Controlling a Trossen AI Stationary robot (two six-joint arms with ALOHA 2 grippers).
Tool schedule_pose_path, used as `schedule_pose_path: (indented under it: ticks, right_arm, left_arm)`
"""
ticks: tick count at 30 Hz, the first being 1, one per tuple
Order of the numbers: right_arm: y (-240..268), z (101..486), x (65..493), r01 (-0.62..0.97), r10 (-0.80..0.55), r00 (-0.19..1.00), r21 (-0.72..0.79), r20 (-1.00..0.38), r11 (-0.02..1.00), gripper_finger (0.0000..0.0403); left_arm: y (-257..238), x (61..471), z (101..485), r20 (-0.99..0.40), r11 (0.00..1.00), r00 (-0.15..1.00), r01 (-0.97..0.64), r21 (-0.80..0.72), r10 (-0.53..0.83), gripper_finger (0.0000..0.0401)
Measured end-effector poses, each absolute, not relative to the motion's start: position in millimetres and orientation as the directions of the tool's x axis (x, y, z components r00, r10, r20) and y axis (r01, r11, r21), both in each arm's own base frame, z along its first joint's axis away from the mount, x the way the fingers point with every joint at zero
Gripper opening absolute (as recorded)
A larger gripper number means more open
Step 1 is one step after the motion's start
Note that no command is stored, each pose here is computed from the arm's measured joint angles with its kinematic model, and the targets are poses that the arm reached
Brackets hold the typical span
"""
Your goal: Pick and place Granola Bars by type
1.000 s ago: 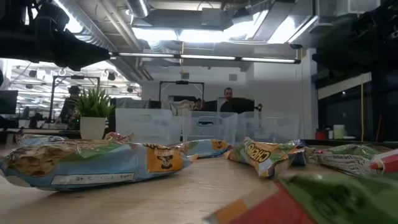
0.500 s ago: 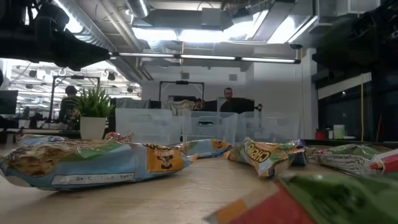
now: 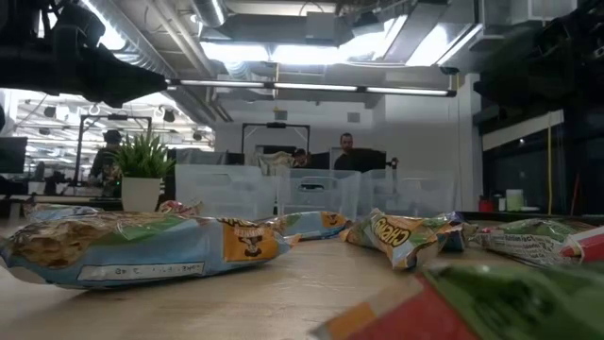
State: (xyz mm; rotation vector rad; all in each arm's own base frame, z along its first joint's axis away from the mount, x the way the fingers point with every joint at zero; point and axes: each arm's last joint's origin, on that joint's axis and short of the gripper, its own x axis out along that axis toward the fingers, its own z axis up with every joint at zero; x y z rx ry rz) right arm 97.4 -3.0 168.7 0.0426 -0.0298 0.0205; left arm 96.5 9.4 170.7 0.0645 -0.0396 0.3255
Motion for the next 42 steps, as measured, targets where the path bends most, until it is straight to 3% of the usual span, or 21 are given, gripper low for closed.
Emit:
schedule_pose_path:
  ticks: [38, 42]
  right_arm:
    - [-2.9, 172.4, 97.2, -0.023, 0.020, 0.997, 0.043, 0.069, 0.999, 0.0174]
    - [-2.4, 176.0, 96.9, -0.057, 0.040, 0.994, 0.167, 0.106, 0.984, 0.0174]
  left_arm:
    - [9.4, 96.5, 170.7, 0.049, 0.945, 0.947, -0.321, 0.057, 0.318, 0.0120]
    - [9.4, 96.5, 170.9, 0.051, 0.945, 0.947, -0.321, 0.056, 0.318, 0.0120]
